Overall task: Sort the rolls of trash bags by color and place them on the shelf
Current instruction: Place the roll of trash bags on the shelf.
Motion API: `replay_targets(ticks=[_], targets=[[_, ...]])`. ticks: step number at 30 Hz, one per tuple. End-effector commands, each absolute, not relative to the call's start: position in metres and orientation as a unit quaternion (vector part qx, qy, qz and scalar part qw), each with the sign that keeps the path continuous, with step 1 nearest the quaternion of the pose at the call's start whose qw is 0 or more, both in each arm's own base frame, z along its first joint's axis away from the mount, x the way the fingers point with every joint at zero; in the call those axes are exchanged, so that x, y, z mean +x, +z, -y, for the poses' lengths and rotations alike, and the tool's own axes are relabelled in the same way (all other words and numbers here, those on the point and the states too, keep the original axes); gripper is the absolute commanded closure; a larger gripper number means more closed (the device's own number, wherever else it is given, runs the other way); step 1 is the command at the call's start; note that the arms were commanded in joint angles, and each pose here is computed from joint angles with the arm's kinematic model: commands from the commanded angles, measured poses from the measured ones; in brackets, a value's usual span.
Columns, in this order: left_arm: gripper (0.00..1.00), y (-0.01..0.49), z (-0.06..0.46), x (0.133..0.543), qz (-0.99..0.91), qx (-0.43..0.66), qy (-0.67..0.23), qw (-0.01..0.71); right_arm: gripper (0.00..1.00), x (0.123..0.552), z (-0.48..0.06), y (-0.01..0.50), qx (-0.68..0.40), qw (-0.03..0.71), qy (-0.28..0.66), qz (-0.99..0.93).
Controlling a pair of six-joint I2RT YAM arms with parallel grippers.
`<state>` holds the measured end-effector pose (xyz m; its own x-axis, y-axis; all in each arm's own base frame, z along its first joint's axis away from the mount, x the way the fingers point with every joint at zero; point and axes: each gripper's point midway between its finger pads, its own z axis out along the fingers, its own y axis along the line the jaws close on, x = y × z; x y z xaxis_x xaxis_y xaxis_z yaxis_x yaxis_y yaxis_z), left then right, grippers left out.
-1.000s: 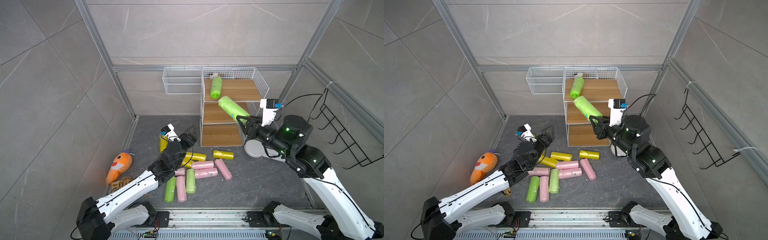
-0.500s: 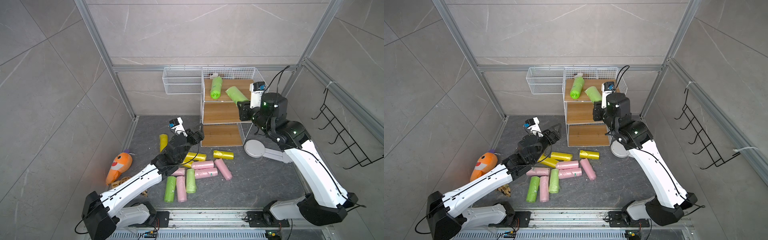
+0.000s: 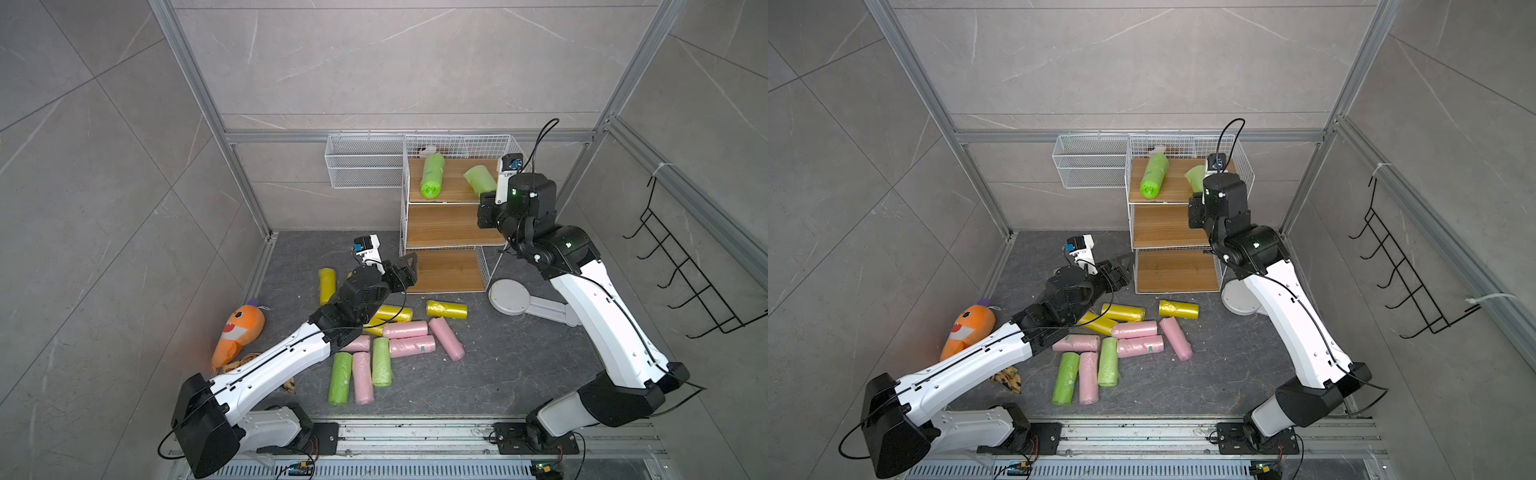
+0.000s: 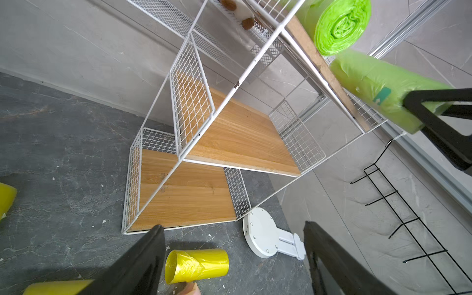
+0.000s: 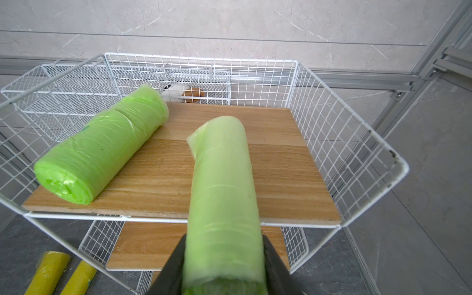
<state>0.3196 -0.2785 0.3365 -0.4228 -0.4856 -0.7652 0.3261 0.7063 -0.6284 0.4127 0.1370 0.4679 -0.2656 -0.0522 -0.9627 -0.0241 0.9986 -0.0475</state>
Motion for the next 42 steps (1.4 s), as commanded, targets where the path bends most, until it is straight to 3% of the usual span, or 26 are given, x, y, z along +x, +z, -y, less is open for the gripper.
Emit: replay_targets(ticks=[1, 20, 42], targets=[[0.13, 0.358, 0.280, 0.318, -0.736, -0.041, -0.394, 0.549, 0.69, 0.419, -0.133, 0.495, -0.006, 0.637, -0.011, -0.771], [0.13, 0.351, 0.275, 0.312, -0.739, -0.041, -0.396, 0.544, 0.68, 0.457, -0.169, 0.473, -0.017, 0.611, 0.034, -0.791], [0.12, 0.344, 0.273, 0.308, -0.745, -0.043, -0.398, 0.535, 0.57, 0.475, -0.246, 0.463, -0.052, 0.605, 0.083, -0.790]])
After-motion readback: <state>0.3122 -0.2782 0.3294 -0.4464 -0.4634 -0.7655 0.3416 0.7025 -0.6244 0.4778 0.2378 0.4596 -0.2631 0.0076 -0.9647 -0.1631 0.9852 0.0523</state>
